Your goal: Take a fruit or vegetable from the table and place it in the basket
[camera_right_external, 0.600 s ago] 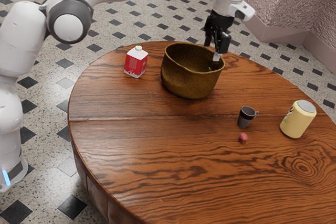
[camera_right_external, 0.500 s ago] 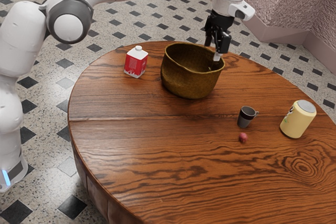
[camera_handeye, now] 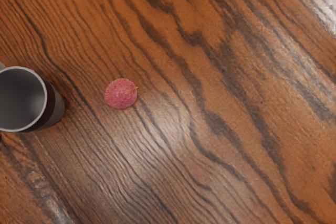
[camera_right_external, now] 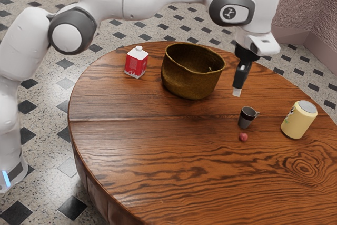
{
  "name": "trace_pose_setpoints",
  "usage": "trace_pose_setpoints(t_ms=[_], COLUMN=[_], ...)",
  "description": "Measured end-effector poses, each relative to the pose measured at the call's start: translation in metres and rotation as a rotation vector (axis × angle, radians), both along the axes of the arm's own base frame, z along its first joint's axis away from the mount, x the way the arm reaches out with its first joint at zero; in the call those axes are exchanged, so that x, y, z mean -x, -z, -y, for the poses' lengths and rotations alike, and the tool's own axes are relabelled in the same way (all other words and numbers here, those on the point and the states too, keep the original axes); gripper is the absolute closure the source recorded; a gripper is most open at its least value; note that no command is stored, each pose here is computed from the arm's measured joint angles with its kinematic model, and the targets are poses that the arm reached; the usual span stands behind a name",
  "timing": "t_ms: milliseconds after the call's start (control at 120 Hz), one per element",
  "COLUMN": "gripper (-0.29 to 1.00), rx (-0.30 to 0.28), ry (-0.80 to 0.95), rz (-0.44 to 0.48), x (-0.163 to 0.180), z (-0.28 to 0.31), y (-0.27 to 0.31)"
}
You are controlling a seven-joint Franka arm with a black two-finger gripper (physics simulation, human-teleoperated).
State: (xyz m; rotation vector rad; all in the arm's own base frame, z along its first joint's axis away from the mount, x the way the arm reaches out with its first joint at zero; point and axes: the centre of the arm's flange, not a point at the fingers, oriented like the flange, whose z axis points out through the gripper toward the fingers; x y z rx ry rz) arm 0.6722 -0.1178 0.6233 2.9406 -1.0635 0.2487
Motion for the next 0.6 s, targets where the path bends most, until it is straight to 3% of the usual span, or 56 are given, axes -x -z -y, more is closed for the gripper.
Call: trace_pose_setpoints(t_ms=[133, 308, 425, 600], gripper=[0.00, 0.00, 0.00, 0.00], rx=[-0.108, -0.067, -0.141, -0.139], ry=[0.167, 0.316, 0.390, 0.541], rz=[0.040, -0.006, -0.052, -0.090], x=[-0.011, -0.049, -0.056, -0.055], z=[0.028, 0.018, 0.025, 0.043], y=[0.020, 0.073, 0.099, 0.118])
